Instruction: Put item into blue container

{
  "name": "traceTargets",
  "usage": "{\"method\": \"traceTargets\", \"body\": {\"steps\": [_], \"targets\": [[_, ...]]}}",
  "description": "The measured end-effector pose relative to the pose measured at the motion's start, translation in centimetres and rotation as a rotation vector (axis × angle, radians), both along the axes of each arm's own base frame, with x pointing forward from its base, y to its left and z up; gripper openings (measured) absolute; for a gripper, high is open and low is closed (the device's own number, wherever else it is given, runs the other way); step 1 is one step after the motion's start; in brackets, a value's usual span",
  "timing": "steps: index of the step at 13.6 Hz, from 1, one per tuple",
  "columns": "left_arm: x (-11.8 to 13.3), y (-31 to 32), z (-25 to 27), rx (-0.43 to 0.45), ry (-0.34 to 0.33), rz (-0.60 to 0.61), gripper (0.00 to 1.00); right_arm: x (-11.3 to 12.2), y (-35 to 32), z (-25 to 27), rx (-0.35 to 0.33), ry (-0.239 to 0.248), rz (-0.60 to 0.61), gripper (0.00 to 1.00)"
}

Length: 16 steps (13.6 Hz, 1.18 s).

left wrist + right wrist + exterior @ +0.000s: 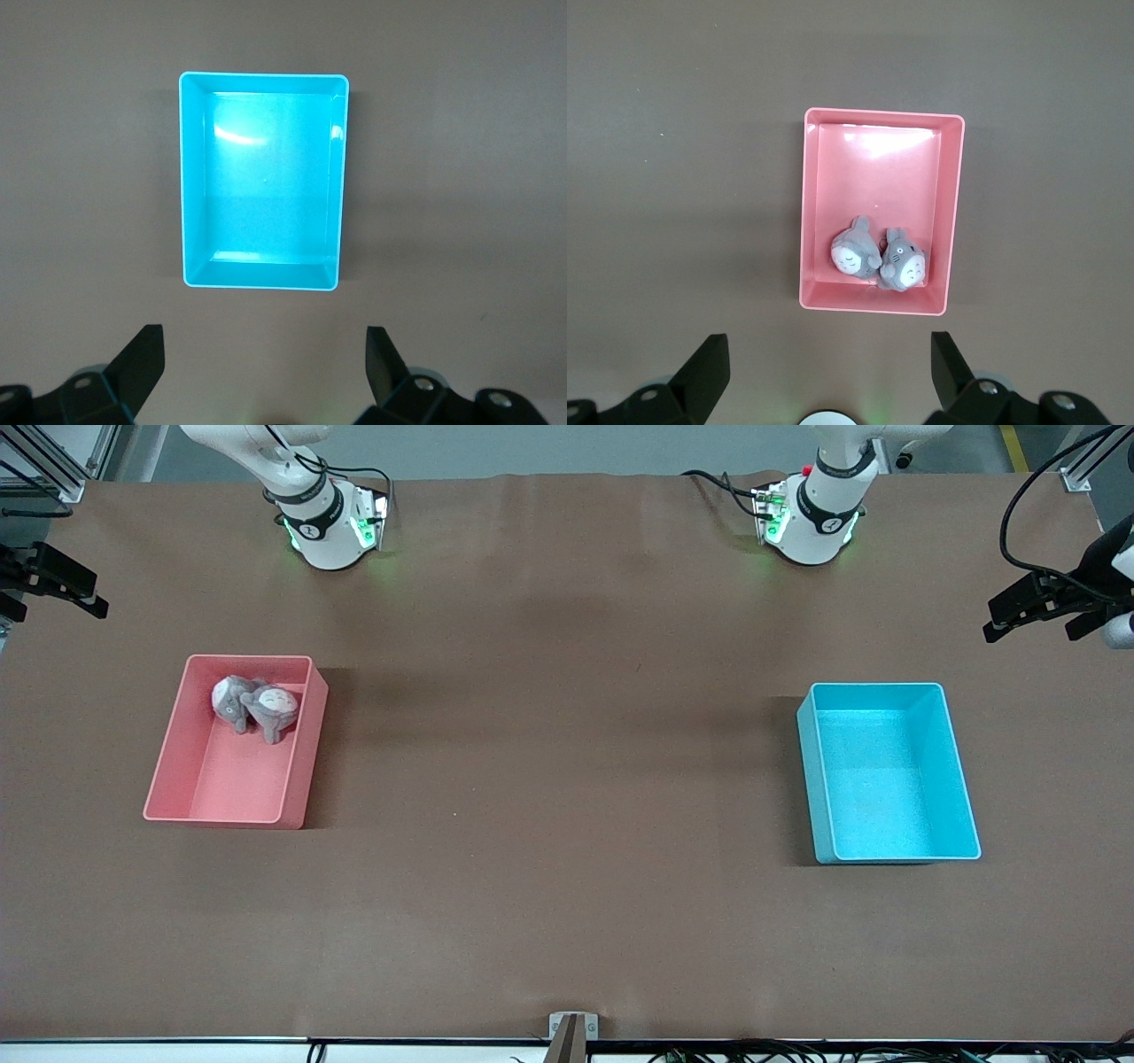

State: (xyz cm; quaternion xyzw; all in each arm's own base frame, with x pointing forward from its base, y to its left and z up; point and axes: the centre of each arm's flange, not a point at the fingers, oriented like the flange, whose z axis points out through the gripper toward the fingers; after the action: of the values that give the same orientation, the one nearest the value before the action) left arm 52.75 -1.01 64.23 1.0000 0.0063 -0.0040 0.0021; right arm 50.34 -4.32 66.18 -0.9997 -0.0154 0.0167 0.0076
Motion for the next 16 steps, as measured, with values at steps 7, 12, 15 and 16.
{"method": "traceTargets", "body": {"steps": [7,12,15,16], "targets": [[0.00,0.00,0.00,0.000,0.000,0.000,1.00,0.01,0.15,0.00,0.001,0.000,0.003,1.00],[0.00,0.00,0.00,0.000,0.000,0.000,1.00,-0.01,0.33,-0.06,0.015,0.003,0.004,1.00],[0.00,0.00,0.00,0.000,0.000,0.000,1.00,-0.05,0.34,-0.15,0.016,0.009,0.004,1.00],[0.00,0.00,0.00,0.000,0.000,0.000,1.00,-0.10,0.34,-0.21,0.016,0.014,0.004,1.00]]}}
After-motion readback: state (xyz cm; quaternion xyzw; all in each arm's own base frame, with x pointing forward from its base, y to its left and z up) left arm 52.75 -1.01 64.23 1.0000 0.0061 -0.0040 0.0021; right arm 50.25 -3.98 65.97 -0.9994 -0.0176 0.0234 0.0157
